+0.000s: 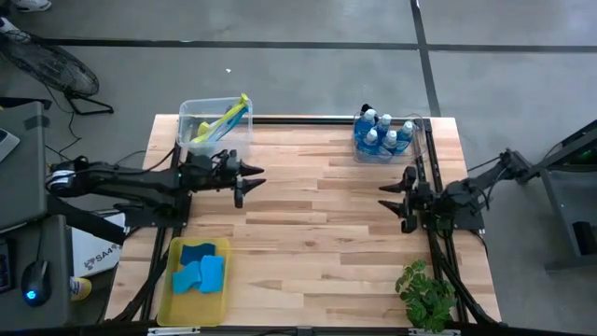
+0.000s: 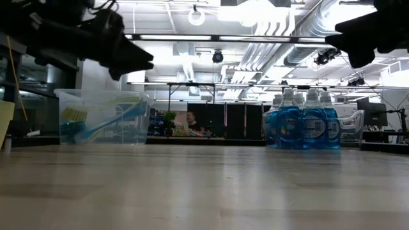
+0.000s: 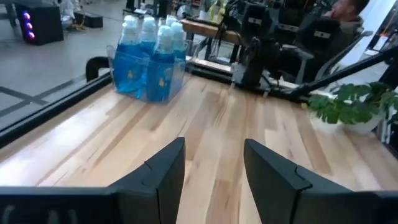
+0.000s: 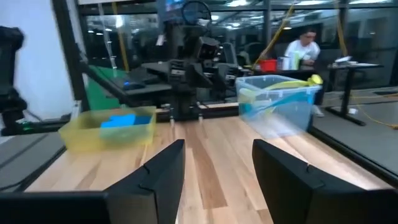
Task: Pick & Place Kitchen Sink Supplies
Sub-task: Return to Home Position
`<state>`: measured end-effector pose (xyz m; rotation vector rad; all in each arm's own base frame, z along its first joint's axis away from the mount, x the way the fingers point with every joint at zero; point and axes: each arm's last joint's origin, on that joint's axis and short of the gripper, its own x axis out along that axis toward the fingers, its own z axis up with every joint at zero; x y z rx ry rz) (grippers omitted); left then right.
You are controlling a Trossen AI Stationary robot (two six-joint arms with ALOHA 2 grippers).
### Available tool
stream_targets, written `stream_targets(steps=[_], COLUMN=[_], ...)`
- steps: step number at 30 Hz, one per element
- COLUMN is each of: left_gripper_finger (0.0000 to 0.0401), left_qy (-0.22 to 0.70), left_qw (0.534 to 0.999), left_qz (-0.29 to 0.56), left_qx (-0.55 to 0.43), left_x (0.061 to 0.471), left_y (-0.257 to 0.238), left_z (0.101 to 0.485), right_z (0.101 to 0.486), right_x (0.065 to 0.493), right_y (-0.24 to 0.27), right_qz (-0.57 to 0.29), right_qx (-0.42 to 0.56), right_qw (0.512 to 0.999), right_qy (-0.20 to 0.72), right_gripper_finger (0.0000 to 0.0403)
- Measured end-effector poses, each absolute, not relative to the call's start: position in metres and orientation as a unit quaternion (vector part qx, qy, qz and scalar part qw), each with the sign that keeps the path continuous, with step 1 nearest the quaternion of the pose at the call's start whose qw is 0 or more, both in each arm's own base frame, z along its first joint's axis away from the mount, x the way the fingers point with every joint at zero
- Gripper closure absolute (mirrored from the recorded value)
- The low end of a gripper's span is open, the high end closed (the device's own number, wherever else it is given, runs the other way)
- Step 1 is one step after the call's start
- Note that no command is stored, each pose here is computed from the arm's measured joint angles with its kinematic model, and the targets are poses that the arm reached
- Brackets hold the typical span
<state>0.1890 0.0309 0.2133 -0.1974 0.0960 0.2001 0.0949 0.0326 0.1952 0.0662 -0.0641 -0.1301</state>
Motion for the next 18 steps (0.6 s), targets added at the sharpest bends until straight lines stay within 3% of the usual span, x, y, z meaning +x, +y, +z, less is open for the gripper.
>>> stream_targets(steps=[11,18], left_gripper_finger=[0.0241,0.0241], left_qy=[-0.046,-0.010], left_qw=[0.991,0.988], left_qz=[0.111,0.141], left_qx=[-0.052,-0.064], left_x=[0.153,0.150], left_y=[0.026,0.028], left_z=[0.175,0.163], right_z=[0.186,0.176], right_x=[0.103,0.106], right_y=[0.014,0.000], right_qz=[-0.042,-0.072], right_qx=[0.036,0.040], right_qw=[0.998,0.995], right_qy=[-0.002,0.051], right_gripper_finger=[0.0222,0.0222])
